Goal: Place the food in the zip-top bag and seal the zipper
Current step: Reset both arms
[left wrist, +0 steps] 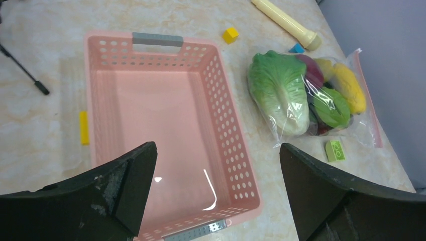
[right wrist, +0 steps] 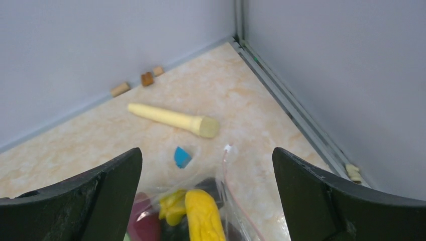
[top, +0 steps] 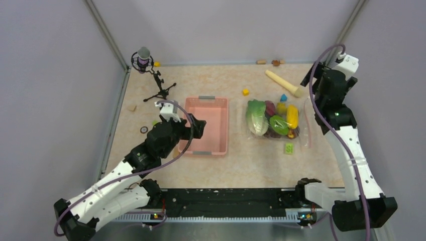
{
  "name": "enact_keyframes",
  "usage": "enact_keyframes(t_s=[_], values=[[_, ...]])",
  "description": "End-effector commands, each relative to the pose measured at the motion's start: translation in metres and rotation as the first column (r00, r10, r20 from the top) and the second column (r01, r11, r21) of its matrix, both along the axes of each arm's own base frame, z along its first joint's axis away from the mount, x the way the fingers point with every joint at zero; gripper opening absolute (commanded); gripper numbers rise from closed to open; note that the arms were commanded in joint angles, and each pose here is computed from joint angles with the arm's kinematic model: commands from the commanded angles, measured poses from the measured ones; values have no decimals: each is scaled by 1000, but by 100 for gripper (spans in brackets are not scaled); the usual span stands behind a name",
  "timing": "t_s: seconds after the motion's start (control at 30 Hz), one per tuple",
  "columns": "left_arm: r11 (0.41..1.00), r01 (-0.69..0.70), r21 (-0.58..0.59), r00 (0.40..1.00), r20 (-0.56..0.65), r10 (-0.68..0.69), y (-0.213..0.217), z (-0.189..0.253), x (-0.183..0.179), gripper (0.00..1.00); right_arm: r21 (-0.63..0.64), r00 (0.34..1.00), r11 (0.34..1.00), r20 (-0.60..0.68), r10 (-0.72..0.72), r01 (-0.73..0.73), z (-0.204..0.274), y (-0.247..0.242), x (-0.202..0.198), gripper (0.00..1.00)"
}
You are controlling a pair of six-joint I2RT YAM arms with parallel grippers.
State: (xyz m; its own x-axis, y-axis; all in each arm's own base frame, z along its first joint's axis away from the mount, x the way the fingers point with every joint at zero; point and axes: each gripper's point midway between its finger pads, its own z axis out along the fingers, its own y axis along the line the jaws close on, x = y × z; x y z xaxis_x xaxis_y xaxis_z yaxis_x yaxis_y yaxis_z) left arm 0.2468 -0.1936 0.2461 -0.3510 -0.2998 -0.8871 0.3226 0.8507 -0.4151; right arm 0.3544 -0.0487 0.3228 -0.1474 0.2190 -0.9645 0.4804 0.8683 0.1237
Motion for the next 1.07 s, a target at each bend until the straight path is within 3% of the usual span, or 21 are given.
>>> enact_keyframes(t_s=[0.0,0.1,0.27,0.6,1.03], values=[[990,-136,-35,990,-54,134,32,17,-9,97,4,977,978,-15,210,-210,4,32,6,99],[987,-161,-4,984,-74,160,44,14,-15,97,-2,963,963,-14,270,-270,11,41,3,99],[932,-355,77,931,-62,360,90,0,-15,97,-9,943,943,-30,333,-333,12,49,-3,99],[794,-599,101,796,-26,604,144,0,-19,97,-28,969,970,35,244,-243,30,32,-28,99],[804,-586,101,805,-37,592,144,-5,-22,97,-33,940,948,126,317,-315,43,45,-34,99]])
